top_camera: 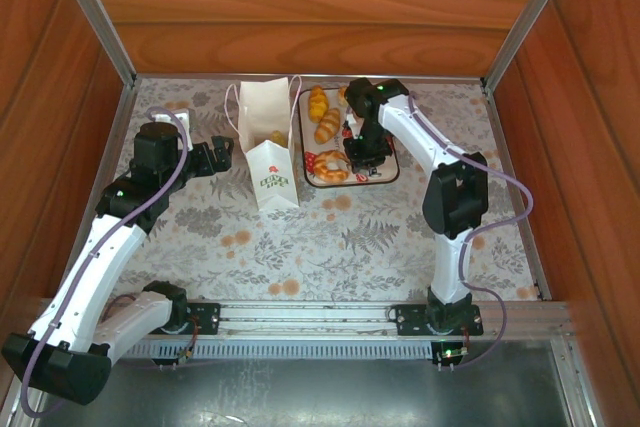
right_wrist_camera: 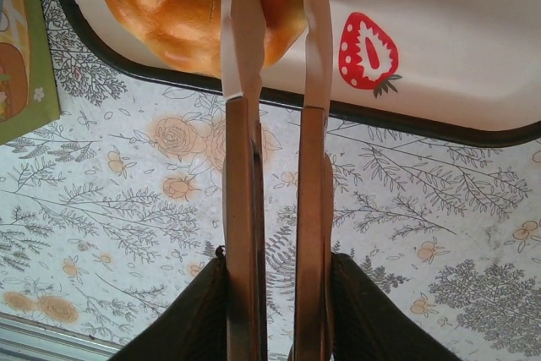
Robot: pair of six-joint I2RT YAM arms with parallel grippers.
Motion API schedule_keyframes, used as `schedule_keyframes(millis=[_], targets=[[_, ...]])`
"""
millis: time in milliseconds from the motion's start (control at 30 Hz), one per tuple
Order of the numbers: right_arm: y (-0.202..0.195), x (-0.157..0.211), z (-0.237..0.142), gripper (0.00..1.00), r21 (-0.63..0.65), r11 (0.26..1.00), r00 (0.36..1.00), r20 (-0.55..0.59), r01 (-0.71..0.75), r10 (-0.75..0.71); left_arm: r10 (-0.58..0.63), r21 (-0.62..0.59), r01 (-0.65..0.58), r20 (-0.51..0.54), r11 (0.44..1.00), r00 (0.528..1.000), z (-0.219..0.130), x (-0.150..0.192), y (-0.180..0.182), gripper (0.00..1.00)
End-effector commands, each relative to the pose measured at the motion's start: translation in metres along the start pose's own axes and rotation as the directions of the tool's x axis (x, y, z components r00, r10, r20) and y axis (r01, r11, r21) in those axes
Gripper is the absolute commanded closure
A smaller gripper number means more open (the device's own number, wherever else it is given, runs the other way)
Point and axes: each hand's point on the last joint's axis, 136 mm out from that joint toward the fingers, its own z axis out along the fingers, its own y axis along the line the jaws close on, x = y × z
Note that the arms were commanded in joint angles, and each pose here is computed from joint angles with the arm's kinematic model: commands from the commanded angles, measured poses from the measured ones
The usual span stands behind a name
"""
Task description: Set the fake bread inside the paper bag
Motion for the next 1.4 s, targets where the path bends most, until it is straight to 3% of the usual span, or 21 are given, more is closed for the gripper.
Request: schedule_keyframes(millis=[0, 433, 833, 1100, 1200, 1367], targets=[[-0.004, 0.008, -0.027, 0.72, 0.015, 1.0, 0.999, 0.054, 0.001, -0.002, 0.007, 0.0, -0.007, 0.041, 1.0, 0.999, -0.006, -0.014, -0.002, 0.0], [-0.015, 0.036, -0.074, 0.73, 0.109, 0.994, 0.988, 0.151, 0.007, -0.023, 0.003, 0.019, -0.005, 0.079, 1.0, 0.997, -0.021, -0.031, -0.01, 0.0], [0.005, 0.07, -0.144, 0.73, 0.257, 0.957, 0.923, 0.32, 0.132, -0.213, 0.069, 0.043, -0.073, 0.073, 0.996, 0.995, -0.021, -0.062, -0.028, 0.03], [0.023, 0.09, -0.179, 0.73, 0.273, 0.938, 0.875, 0.375, 0.212, -0.306, 0.072, 0.099, -0.076, 0.044, 0.992, 0.996, -0.011, -0.07, -0.042, 0.03], [0.03, 0.098, -0.191, 0.73, 0.254, 0.938, 0.852, 0.41, 0.236, -0.325, 0.076, 0.095, -0.08, 0.042, 0.992, 0.996, -0.008, -0.073, -0.042, 0.06], [0.04, 0.108, -0.213, 0.73, 0.223, 0.937, 0.813, 0.469, 0.268, -0.344, 0.087, 0.082, -0.089, 0.038, 0.993, 0.996, -0.002, -0.08, -0.039, 0.2]])
